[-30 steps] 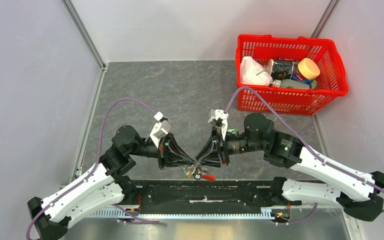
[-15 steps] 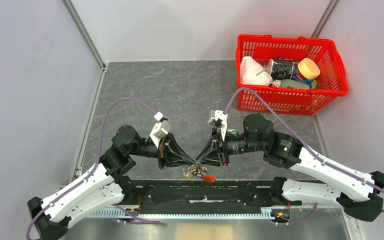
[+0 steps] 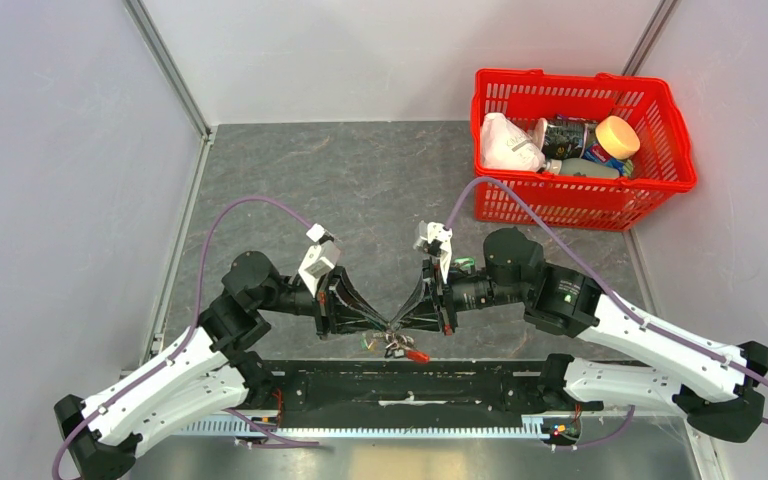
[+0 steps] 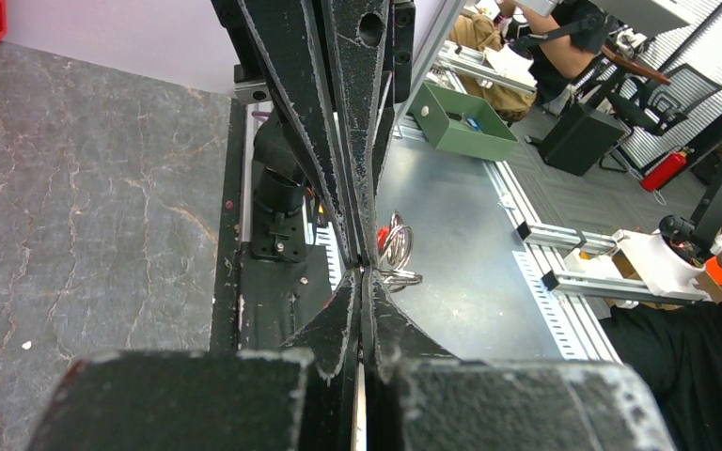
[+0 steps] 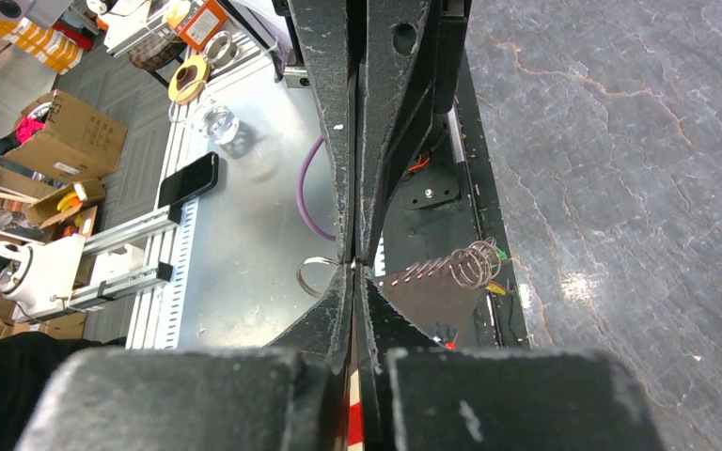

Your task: Put the keys on the keyring

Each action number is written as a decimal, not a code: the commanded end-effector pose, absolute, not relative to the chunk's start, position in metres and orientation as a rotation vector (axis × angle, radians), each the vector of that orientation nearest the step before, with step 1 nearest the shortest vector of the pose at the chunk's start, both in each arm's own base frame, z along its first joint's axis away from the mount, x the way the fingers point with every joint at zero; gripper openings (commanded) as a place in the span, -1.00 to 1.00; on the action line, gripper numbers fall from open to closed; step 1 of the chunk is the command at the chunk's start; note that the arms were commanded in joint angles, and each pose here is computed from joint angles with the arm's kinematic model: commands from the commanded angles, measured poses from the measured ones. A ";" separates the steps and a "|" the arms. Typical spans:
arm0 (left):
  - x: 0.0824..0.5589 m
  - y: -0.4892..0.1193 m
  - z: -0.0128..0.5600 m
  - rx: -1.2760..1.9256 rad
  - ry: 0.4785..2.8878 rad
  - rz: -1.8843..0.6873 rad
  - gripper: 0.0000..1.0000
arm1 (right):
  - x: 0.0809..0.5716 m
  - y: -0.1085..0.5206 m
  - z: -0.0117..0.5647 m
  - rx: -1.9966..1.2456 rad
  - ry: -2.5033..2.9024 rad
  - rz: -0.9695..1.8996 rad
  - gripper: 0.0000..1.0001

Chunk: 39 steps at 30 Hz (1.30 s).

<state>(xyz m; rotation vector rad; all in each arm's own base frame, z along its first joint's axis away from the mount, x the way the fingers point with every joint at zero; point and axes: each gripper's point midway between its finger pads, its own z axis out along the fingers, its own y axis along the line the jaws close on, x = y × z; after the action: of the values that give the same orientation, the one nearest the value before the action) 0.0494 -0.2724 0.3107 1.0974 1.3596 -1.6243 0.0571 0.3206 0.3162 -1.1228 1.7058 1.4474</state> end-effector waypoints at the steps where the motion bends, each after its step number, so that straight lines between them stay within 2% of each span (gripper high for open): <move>1: 0.047 -0.270 0.329 1.106 1.263 -1.600 -0.96 | 0.054 0.324 0.322 -1.143 1.655 1.472 -1.00; 11: 0.050 -0.271 0.329 1.088 1.277 -1.597 -0.96 | 0.056 0.326 0.346 -1.092 1.547 1.505 -1.00; 18: 0.053 -0.272 0.327 1.062 1.303 -1.603 -0.57 | 0.060 0.323 0.359 -1.034 1.502 1.499 -1.00; 22: 0.054 -0.274 0.326 1.054 1.319 -1.613 -0.47 | 0.060 0.324 0.365 -1.025 1.481 1.506 -1.00; 27: 0.056 -0.275 0.326 1.046 1.331 -1.615 -0.46 | 0.060 0.323 0.370 -1.014 1.458 1.506 -1.00; 34: 0.057 -0.275 0.327 1.039 1.326 -1.604 -0.56 | 0.058 0.323 0.366 -1.034 1.468 1.512 -1.00; 39: 0.058 -0.274 0.328 1.037 1.320 -1.595 -0.77 | 0.057 0.323 0.362 -1.040 1.482 1.511 -1.00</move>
<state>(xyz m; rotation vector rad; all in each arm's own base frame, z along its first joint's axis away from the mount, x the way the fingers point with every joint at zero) 0.0559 -0.2747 0.3131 1.0645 1.3597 -1.6046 0.0620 0.3239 0.3381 -1.0499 1.5954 1.4758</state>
